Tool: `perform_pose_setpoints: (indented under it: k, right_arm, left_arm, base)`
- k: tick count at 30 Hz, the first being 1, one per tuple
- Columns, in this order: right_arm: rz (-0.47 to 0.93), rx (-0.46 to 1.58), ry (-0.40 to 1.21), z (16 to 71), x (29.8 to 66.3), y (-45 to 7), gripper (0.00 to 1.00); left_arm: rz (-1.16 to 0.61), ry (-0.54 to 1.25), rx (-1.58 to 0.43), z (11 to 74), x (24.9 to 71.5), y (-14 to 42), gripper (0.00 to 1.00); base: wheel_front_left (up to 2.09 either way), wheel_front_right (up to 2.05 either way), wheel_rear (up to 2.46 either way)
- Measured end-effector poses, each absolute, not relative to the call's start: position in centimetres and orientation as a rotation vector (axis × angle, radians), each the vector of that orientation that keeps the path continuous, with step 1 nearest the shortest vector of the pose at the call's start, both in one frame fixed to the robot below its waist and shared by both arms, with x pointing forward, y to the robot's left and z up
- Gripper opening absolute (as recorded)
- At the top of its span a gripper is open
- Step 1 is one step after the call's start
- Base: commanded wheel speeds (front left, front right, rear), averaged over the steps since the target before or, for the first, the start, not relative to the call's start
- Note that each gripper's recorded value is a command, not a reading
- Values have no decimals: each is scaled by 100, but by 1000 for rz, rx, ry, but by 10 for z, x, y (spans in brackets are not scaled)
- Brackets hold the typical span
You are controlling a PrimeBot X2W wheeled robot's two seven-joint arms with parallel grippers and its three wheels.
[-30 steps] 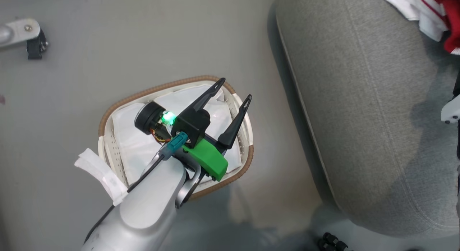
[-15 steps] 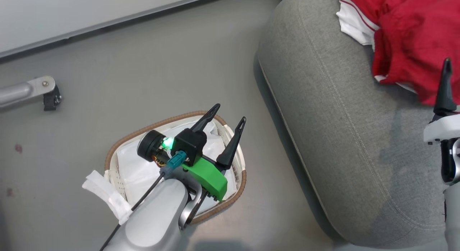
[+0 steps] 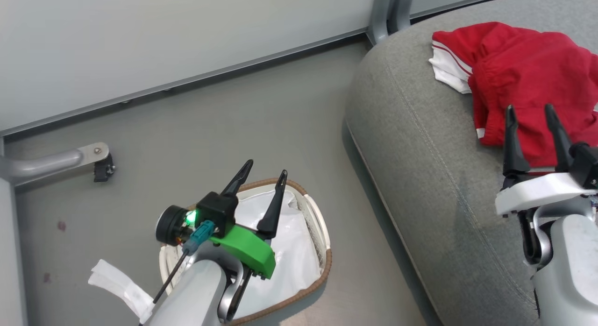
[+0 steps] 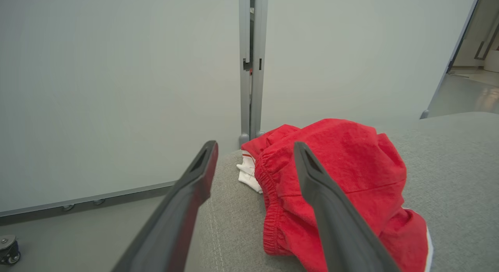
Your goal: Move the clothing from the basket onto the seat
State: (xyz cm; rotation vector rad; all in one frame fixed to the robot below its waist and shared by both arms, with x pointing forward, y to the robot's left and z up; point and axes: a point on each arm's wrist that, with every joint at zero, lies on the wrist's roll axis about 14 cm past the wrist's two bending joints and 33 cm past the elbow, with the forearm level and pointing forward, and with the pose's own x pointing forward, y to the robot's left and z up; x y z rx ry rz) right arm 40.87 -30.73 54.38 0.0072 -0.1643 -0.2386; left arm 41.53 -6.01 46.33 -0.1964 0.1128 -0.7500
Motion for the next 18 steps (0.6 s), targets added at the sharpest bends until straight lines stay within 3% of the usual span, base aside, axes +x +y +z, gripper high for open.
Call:
perform_pose_setpoints:
  k: [18]
  right_arm:
    - [65, 133, -55, 502, 424, -178, 100]
  left_arm:
    - [-195, 136, -183, 443, 399, 116, 100]
  base:
    - [0, 0, 0]
